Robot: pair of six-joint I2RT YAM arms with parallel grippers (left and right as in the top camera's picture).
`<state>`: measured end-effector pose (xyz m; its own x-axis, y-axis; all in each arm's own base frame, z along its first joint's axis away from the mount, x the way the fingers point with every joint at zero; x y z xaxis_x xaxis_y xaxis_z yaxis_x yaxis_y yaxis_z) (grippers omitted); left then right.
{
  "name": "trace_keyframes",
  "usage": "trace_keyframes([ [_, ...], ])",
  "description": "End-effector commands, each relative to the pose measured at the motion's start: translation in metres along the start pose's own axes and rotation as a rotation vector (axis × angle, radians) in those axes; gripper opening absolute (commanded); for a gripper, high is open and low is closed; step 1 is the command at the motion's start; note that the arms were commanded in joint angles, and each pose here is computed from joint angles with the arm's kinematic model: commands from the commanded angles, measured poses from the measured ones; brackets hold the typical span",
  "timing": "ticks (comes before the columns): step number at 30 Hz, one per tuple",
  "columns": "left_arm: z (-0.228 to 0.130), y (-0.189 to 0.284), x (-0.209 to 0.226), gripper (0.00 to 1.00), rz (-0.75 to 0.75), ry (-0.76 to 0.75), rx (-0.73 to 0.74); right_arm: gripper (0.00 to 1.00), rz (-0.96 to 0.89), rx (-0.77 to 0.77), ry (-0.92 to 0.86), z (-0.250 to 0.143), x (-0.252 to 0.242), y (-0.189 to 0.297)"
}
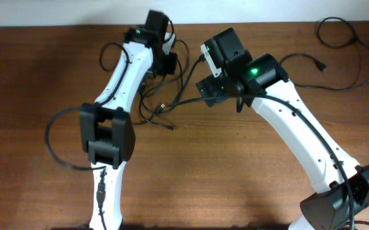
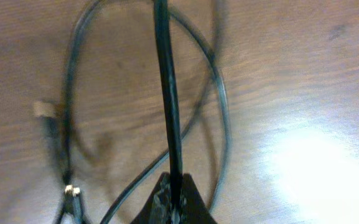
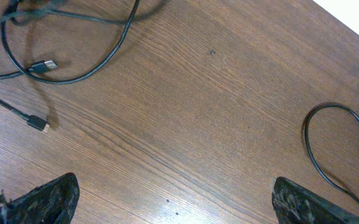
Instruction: Untangle cables
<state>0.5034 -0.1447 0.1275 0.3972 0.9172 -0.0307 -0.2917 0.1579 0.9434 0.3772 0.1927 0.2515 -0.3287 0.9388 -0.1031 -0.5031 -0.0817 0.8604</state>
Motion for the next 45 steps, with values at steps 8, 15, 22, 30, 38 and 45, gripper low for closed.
trace_keyframes([
  [8, -0.001, 0.286, -0.006, 0.0, 0.182, -0.055, -0.388, 0.98, -0.004, -0.011, -0.01, -0.002, 0.0, -0.005],
  [15, -0.03, 0.32, -0.008, 0.0, 0.216, -0.059, -0.388, 0.98, 0.115, -0.058, -0.017, 0.003, 0.021, -0.025],
  [22, -0.03, 0.321, -0.006, 0.0, 0.227, -0.058, -0.388, 0.98, 0.264, -0.123, 0.042, 0.013, 0.069, -0.014],
  [30, -0.032, 0.326, -0.005, 0.0, 0.244, -0.055, -0.395, 0.98, 0.36, -0.174, 0.131, 0.01, 0.139, -0.003],
  [38, -0.039, 0.342, -0.007, 0.0, 0.248, -0.054, -0.432, 0.98, 0.364, -0.074, 0.168, -0.008, 0.164, -0.052],
  [45, -0.037, 0.34, -0.02, 0.0, 0.221, -0.083, -0.431, 0.98, 0.388, -0.08, 0.209, -0.015, 0.194, -0.068],
])
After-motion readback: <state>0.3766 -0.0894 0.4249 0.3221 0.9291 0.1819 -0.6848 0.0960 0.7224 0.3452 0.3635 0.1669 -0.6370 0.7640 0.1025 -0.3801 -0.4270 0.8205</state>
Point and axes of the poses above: each gripper's point midway between its finger pads, its own y axis back along the fingers, its own x axis along the line the jaws close on, z = x × y, the point moved 3 cm from there along y, back along the fingers, and after that the axes turned 10 degrees about -y, right-handed, at the moved point
